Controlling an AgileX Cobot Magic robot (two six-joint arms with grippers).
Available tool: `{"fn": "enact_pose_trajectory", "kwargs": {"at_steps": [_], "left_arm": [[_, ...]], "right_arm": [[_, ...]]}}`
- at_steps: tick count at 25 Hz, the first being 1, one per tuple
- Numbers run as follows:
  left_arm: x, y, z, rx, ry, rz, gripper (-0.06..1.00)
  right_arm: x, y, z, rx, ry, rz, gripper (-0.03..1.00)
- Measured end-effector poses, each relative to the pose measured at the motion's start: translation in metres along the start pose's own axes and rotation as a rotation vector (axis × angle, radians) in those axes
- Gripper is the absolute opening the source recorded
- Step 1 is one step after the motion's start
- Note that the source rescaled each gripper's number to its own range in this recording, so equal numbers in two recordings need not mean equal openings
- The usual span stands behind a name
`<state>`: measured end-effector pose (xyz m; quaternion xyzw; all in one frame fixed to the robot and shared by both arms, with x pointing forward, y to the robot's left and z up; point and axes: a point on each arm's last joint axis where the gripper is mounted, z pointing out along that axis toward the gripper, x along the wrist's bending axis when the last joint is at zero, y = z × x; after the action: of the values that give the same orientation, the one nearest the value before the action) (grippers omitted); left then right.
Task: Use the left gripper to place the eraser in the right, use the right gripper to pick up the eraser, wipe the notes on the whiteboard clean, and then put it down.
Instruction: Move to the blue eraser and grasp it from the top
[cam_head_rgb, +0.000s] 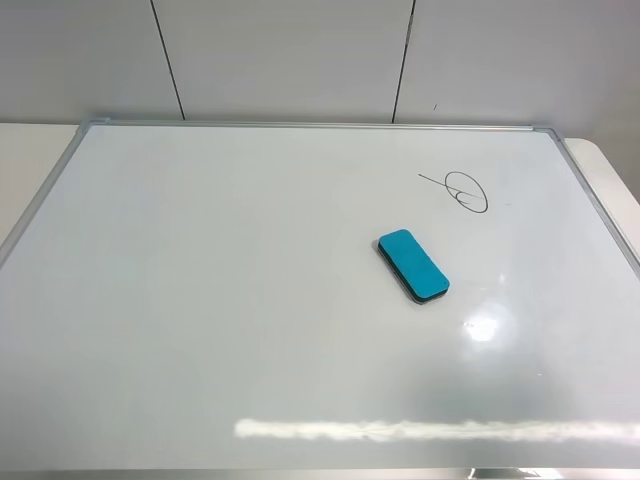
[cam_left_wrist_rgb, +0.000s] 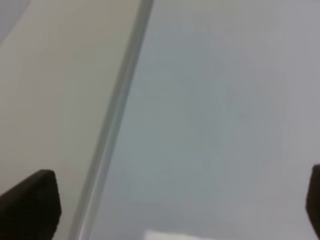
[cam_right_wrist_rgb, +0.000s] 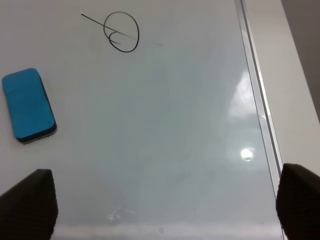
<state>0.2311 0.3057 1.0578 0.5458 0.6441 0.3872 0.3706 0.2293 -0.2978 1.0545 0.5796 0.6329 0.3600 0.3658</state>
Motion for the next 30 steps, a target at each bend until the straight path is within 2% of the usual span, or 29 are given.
{"fn": "enact_pose_trajectory", "kwargs": {"at_steps": [3,30], "left_arm": [[0.0002,0.0001,0.0001,0.001,-0.022,0.011,1.0],[0.0004,-0.0002,0.0003,0.007,-0.043,0.021,1.0]], "right_arm": [[0.0,0.0,0.0,0.0,0.0,0.0,0.73],[0.0,0.0,0.0,0.0,0.0,0.0,0.73]]}}
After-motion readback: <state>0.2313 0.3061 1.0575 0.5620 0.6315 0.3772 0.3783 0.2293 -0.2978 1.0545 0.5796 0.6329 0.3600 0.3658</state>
